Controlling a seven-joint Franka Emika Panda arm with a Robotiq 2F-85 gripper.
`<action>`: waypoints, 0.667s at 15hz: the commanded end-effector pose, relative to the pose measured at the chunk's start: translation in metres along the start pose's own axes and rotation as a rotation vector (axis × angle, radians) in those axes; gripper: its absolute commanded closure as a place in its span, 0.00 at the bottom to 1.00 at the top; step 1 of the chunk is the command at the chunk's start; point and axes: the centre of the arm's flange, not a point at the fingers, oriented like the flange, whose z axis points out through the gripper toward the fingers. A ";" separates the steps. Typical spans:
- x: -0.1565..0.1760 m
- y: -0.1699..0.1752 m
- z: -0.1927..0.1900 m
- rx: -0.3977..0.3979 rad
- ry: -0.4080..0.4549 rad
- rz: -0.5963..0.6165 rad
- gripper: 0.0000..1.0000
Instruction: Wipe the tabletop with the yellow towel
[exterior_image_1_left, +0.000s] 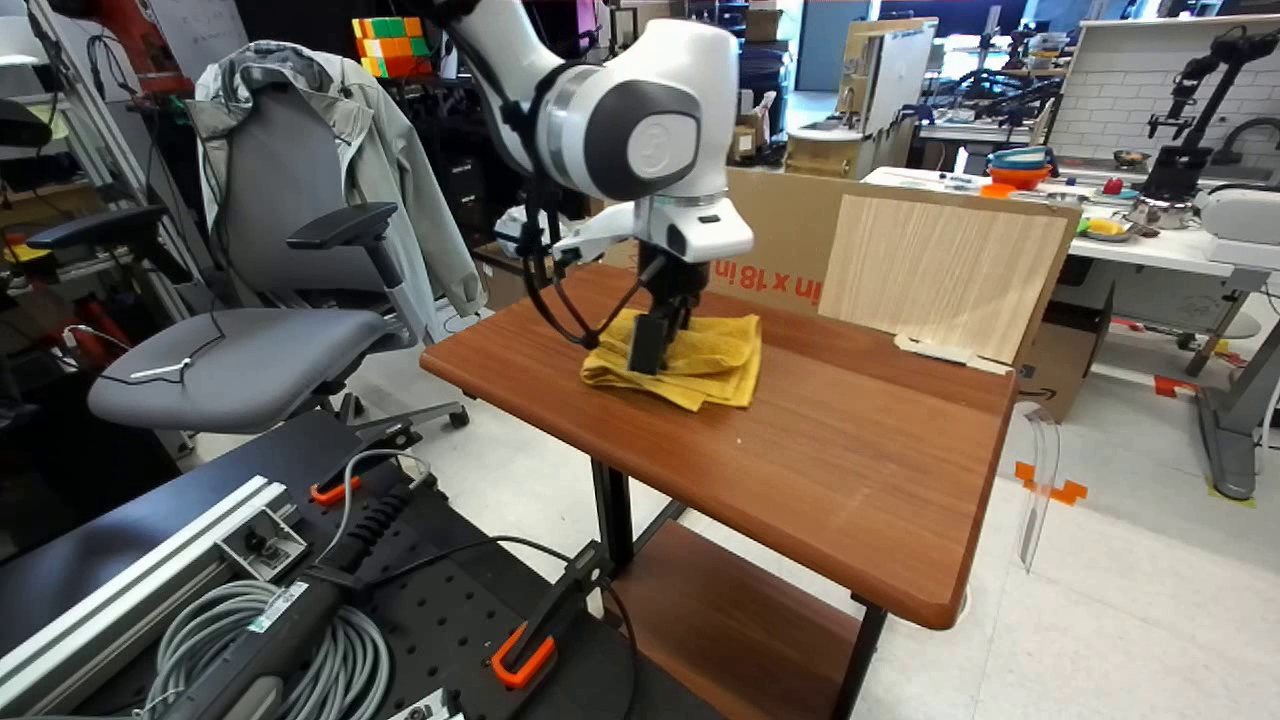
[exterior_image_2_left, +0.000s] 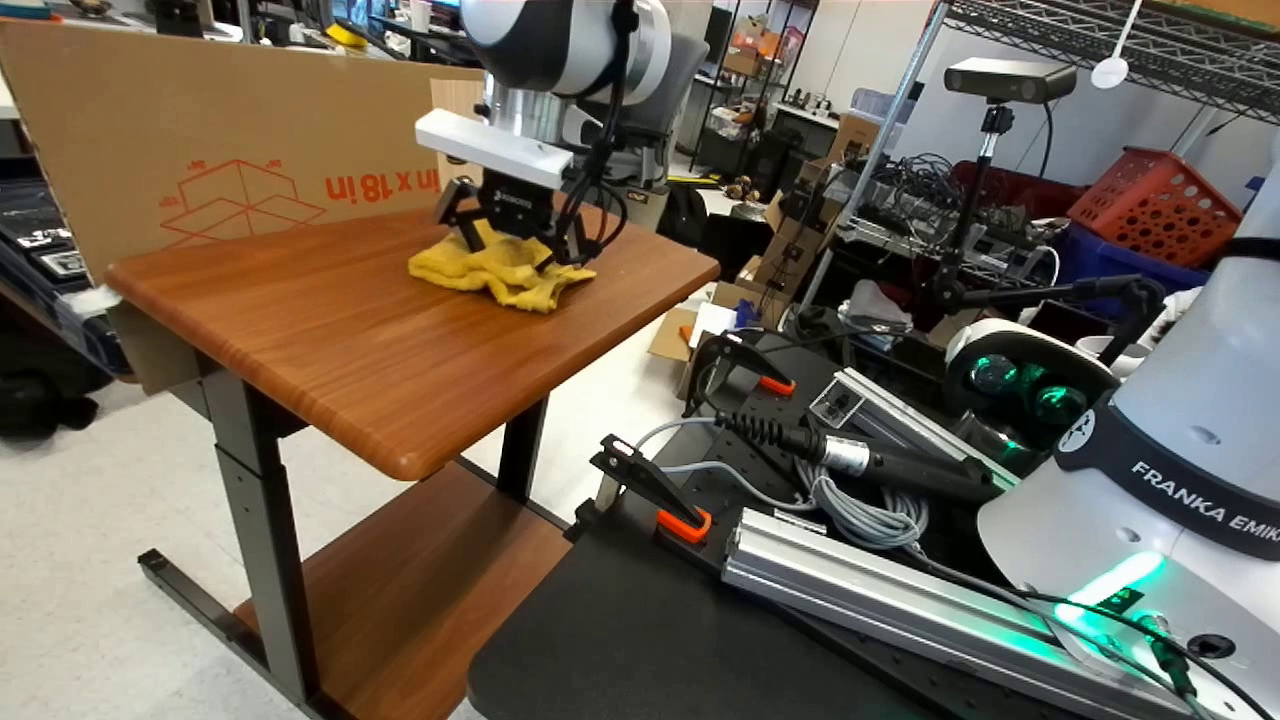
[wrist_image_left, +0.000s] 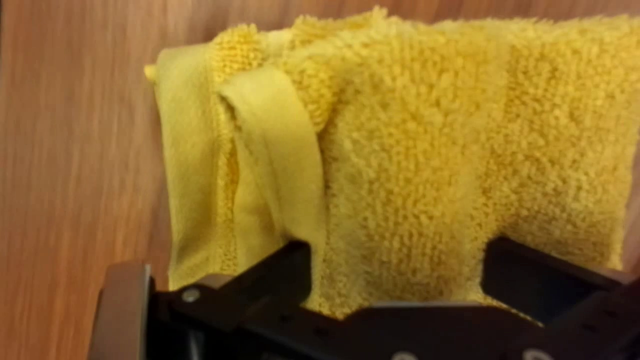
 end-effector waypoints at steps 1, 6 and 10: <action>-0.078 0.014 0.003 0.017 -0.010 -0.110 0.00; -0.112 0.006 0.002 0.051 -0.003 -0.171 0.00; -0.055 -0.041 0.008 0.172 0.122 -0.036 0.00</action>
